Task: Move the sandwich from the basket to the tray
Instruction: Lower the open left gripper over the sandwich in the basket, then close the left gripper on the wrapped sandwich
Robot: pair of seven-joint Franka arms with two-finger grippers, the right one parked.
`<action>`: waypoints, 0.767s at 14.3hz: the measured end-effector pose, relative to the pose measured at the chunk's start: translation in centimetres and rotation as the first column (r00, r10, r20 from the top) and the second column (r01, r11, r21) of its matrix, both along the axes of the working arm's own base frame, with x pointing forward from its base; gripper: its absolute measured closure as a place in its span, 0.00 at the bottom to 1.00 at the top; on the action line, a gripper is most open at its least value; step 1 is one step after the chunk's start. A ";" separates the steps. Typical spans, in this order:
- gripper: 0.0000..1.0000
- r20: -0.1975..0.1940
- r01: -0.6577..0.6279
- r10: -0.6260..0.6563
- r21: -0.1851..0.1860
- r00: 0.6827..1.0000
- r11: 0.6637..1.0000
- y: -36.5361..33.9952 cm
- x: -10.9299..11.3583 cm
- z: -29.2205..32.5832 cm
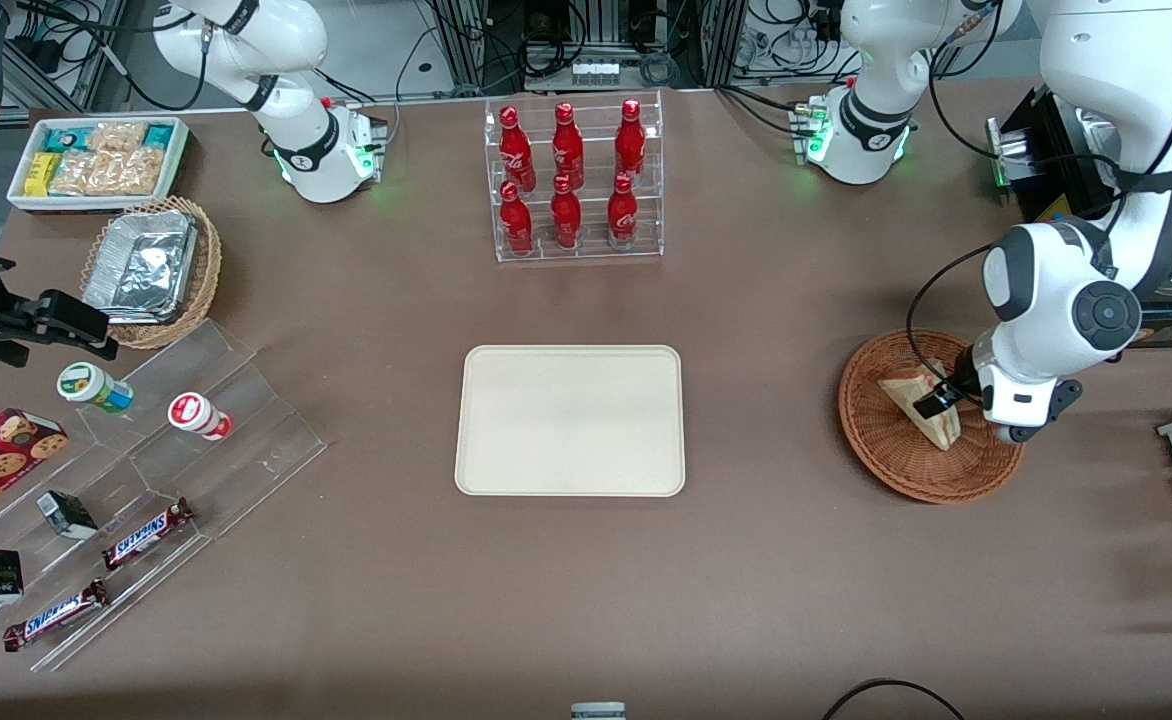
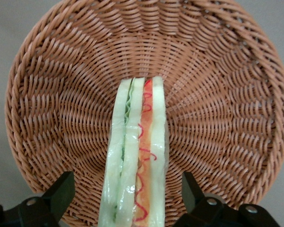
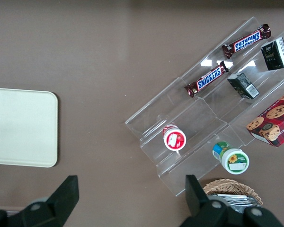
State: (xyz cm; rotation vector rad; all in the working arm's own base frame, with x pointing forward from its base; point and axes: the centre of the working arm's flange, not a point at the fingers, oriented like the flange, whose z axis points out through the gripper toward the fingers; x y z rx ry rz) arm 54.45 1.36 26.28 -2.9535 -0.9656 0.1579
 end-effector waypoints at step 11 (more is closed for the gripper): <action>0.52 -0.024 0.020 -0.020 -0.001 1.000 1.000 -1.1 -0.6 -2.8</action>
